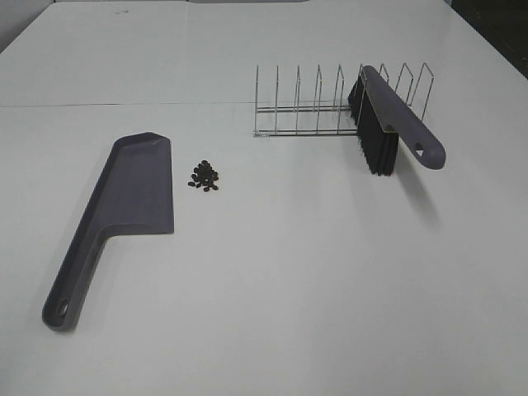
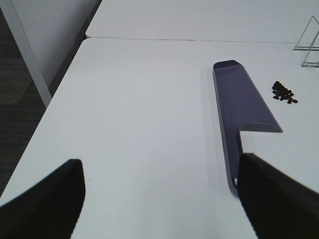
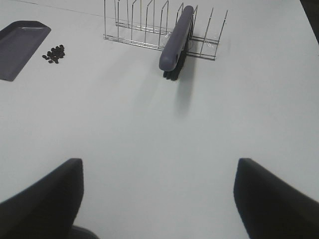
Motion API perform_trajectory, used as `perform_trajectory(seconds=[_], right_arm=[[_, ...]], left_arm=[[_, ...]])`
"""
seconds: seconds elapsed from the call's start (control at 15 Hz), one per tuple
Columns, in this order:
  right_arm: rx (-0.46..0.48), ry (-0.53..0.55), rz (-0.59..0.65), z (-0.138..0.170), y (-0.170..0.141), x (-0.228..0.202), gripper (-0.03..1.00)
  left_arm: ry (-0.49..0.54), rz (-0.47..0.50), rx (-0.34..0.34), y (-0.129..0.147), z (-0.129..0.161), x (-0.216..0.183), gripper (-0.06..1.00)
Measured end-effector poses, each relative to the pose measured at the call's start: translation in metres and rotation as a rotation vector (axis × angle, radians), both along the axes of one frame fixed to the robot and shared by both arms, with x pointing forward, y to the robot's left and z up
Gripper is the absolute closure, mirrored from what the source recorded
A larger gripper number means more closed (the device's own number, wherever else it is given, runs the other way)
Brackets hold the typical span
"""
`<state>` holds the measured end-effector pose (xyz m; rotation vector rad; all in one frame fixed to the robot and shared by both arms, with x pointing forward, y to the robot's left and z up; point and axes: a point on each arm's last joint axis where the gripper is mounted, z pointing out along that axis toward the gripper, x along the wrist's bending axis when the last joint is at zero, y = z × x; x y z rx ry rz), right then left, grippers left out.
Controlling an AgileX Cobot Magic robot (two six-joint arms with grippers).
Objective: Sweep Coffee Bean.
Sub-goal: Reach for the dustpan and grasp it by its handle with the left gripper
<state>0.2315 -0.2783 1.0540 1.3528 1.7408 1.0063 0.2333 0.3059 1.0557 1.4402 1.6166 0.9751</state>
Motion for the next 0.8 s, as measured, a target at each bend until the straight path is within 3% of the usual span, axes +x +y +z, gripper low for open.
perform_trajectory(seconds=[0.8], right_arm=[[0.000, 0.000, 0.000, 0.0000, 0.0000, 0.0000, 0.24]], left_arm=[[0.000, 0.000, 0.000, 0.0000, 0.0000, 0.0000, 0.16]])
